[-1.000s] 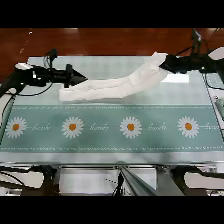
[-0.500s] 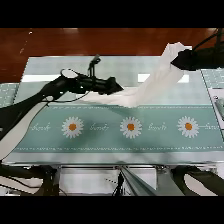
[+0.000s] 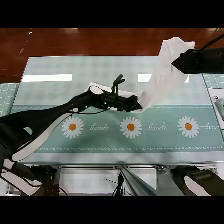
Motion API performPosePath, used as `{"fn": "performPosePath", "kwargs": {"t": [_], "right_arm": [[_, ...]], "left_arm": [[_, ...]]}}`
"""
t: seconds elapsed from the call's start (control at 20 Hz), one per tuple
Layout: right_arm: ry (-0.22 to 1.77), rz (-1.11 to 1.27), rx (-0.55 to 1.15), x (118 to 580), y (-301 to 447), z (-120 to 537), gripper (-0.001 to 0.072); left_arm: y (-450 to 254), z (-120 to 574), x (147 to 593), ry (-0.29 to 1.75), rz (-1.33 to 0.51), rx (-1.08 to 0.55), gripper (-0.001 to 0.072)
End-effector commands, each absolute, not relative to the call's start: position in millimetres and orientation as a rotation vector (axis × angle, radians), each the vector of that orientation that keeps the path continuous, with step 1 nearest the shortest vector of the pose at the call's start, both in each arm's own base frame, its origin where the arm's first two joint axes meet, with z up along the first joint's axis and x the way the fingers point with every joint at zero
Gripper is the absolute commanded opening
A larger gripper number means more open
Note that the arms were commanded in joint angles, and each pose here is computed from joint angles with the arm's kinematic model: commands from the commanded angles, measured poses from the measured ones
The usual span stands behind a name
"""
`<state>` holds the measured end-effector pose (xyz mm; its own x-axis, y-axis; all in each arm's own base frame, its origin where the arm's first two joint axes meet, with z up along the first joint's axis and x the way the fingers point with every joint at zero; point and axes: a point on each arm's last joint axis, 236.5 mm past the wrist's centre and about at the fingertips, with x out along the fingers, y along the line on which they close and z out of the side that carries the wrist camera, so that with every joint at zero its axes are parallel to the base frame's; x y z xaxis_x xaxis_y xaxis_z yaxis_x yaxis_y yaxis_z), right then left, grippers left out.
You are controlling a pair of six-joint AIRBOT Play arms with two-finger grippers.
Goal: Fold the shirts.
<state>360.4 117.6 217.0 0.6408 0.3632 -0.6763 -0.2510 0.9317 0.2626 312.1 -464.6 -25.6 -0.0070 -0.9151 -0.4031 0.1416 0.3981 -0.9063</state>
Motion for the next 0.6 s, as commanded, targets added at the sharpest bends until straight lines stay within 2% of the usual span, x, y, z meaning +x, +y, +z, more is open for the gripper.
{"fn": "performPosePath", "kwargs": {"t": [0.0, 0.15, 0.3, 0.4, 0.55], "right_arm": [[0.824, 0.313, 0.118, 354, 108, 214, 0.0031], [0.796, 0.277, 0.086, 364, 99, 214, 0.003], [0.8, 0.327, 0.1, 383, 114, 202, 0.003], [0.824, 0.368, 0.099, 399, 135, 182, 0.003], [0.88, 0.468, 0.055, 416, 199, 134, 0.003]], "left_arm": [[-472, -21, 323, 1.266, -0.969, -0.872, 0.0024], [-421, 12, 387, 1.109, -0.885, -0.894, 0.0023], [-334, 70, 448, 0.913, -0.814, -0.879, 0.0023], [-265, 118, 473, 0.776, -0.767, -0.858, 0.0023], [-166, 195, 484, 0.567, -0.689, -0.853, 0.0023]]}}
